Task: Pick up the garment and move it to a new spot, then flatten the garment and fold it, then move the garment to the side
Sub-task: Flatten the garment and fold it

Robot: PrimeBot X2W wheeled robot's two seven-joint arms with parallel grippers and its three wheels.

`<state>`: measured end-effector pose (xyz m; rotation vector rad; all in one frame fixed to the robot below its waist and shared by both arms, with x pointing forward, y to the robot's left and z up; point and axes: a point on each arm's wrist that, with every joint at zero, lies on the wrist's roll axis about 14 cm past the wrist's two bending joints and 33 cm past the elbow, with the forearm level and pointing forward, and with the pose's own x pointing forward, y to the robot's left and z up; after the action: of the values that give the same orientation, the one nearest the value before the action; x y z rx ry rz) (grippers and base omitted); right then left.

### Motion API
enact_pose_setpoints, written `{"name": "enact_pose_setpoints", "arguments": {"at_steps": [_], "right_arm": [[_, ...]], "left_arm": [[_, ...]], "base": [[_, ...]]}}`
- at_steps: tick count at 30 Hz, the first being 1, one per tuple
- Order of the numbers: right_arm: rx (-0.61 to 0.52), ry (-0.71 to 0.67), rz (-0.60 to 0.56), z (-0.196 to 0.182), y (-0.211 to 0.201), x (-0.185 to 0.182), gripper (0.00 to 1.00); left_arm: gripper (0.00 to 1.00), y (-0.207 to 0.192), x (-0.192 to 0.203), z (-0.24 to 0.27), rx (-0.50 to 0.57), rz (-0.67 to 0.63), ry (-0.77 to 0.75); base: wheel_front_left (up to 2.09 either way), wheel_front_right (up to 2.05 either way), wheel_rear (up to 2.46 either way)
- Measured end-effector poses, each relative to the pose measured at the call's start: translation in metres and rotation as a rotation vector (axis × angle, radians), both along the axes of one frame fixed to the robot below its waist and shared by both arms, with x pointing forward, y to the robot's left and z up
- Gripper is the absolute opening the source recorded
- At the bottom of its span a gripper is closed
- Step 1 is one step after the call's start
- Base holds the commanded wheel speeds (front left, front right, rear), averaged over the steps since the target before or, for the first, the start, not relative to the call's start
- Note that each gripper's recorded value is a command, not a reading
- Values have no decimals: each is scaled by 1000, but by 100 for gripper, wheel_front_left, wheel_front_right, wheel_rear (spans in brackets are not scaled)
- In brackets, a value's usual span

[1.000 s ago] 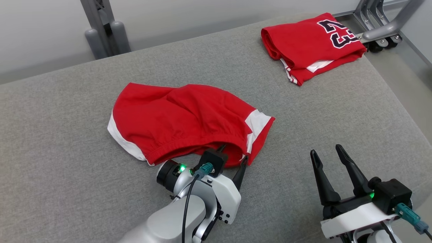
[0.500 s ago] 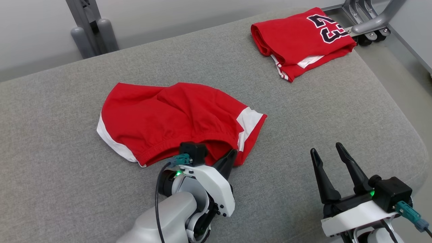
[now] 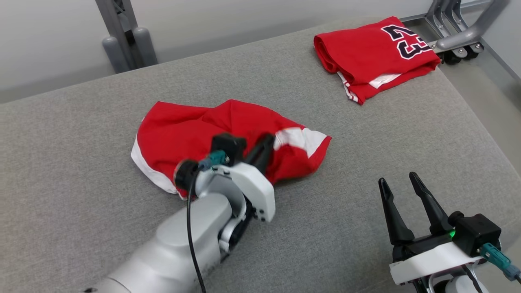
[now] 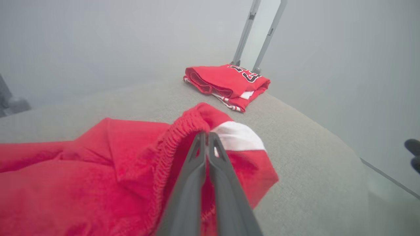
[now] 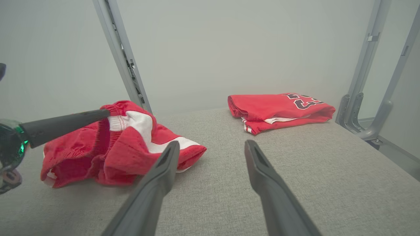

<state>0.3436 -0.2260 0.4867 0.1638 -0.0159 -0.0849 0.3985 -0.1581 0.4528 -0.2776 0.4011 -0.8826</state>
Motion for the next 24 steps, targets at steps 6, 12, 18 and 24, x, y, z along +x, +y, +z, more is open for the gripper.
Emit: {"name": "enact_pose_setpoints", "arguments": {"at_steps": [6, 12, 18, 24], "right_arm": [[7, -3, 11, 0, 4, 1, 100], [11, 6, 28, -4, 10, 4, 100], [9, 9, 25, -4, 9, 6, 100], [7, 12, 11, -5, 5, 4, 100]], "left_arm": [[0, 32, 41, 35, 1, 132, -162], [0, 50, 20, -7, 66, 94, -4], [56, 35, -4, -14, 4, 44, 115], [99, 30, -19, -22, 21, 20, 162]], "base": [[0, 0, 0], [0, 0, 0], [0, 0, 0], [0, 0, 0]]}}
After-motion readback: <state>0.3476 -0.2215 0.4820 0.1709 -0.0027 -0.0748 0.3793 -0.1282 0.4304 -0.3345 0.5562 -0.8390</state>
